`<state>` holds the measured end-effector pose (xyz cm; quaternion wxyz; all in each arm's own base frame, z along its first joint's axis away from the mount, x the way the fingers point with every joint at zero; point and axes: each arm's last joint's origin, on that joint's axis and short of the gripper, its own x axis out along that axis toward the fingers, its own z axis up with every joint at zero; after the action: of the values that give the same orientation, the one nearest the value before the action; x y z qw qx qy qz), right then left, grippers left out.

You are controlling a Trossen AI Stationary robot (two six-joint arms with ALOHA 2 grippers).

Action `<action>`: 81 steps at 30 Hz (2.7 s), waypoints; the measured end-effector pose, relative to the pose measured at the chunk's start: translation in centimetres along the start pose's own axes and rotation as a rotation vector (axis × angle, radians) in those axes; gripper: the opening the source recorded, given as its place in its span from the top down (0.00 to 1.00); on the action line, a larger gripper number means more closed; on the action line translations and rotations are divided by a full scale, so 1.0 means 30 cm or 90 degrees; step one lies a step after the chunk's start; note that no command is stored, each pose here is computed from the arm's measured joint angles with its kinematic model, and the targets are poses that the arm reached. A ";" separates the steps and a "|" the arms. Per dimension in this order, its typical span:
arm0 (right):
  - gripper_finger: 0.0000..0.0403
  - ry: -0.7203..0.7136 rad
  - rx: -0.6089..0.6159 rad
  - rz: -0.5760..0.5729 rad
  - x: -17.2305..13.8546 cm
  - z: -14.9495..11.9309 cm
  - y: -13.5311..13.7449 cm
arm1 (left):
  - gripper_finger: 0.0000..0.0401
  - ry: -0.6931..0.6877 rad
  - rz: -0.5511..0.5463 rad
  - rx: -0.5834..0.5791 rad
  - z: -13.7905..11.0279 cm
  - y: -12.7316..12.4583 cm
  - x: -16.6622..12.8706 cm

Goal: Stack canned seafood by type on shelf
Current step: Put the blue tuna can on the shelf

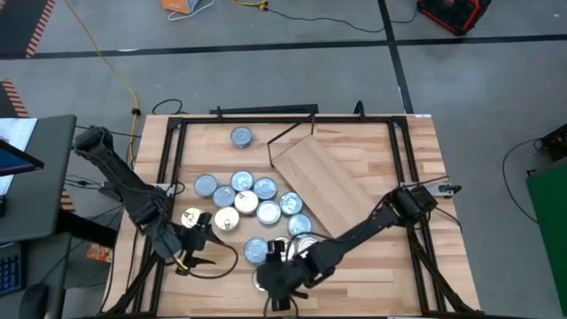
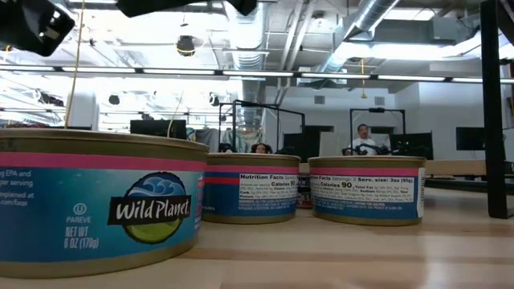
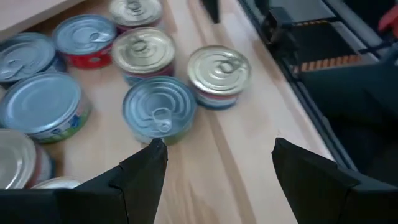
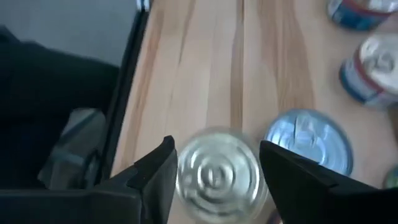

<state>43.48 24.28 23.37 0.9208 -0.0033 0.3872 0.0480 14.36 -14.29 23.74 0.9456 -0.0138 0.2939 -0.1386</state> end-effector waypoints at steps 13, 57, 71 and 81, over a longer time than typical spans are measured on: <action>0.47 0.086 -0.033 0.004 0.063 -0.109 0.077 | 0.30 -0.015 -0.004 -0.016 -0.011 -0.054 0.069; 0.43 0.095 -0.378 -0.209 0.238 -0.157 -0.025 | 0.30 -0.051 0.076 0.055 -0.008 -0.042 0.039; 0.46 0.100 -0.280 -0.246 0.194 -0.040 -0.185 | 0.30 0.005 0.064 -0.022 -0.035 -0.033 0.039; 0.50 0.217 -0.161 -0.135 0.068 -0.021 -0.116 | 0.30 0.010 0.053 -0.022 -0.036 -0.035 0.039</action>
<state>44.77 20.96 21.38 0.8344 -0.1676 0.5251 -0.0023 14.42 -15.57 22.32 0.9479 -0.0166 0.3036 -0.0946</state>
